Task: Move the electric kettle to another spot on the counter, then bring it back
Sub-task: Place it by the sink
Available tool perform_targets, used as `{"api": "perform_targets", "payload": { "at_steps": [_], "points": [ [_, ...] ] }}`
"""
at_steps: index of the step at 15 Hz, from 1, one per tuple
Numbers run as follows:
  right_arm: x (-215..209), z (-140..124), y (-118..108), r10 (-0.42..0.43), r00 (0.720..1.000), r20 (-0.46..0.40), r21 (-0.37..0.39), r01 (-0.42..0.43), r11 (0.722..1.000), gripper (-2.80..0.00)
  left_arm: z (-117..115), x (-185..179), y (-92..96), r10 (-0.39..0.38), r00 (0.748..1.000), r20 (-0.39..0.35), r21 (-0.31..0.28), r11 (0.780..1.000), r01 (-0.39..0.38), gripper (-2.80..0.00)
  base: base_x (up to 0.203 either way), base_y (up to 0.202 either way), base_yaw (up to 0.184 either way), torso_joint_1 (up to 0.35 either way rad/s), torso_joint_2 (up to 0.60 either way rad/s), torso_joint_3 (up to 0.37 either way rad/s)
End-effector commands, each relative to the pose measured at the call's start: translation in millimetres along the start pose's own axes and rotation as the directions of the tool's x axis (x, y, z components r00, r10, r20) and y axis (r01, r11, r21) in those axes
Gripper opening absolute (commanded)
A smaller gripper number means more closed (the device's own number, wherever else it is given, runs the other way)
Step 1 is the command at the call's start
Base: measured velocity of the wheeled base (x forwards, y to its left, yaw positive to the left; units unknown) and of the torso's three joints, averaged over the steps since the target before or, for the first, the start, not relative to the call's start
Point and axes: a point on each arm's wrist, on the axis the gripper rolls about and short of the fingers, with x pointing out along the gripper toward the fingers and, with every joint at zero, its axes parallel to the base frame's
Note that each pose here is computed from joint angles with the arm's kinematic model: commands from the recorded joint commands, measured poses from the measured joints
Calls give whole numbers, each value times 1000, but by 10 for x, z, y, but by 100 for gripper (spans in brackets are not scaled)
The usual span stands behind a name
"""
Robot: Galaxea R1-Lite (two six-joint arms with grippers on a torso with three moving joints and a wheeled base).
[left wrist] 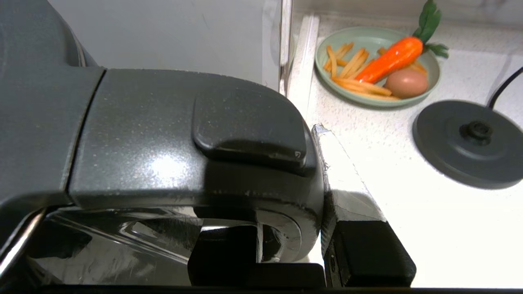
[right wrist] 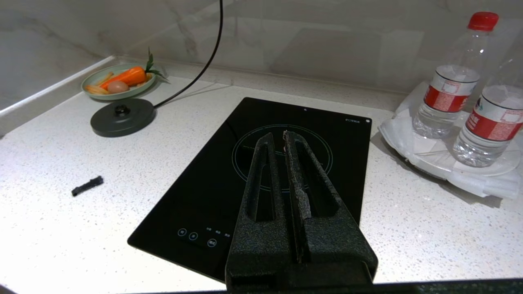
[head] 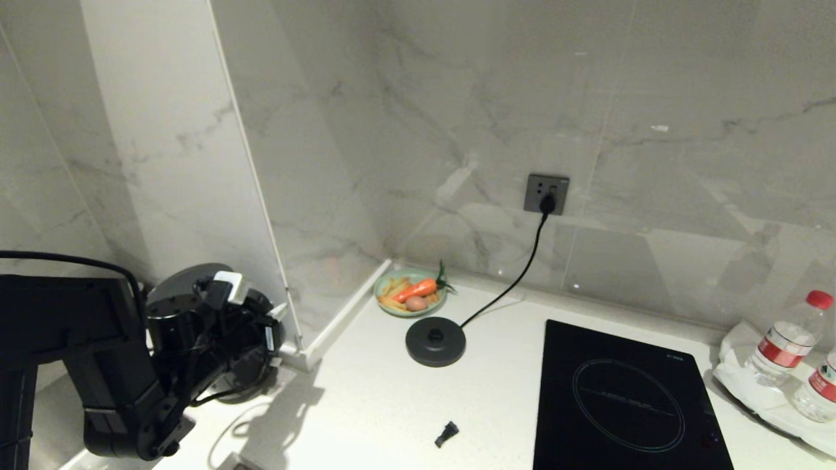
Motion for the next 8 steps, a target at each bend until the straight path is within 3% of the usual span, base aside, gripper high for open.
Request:
{"api": "perform_targets", "payload": {
  "at_steps": [1,8],
  "points": [
    [1,0,0,0,1000,-1,-1,0,1000,-280,-54,19,4,2,1000,-14,-2,1000,-2,-280,0,0,0,0,0,0],
    [1,0,0,0,1000,-1,-1,0,1000,-280,31,13,27,20,1000,15,-1,1000,-20,-280,0,0,0,0,0,0]
  ]
}}
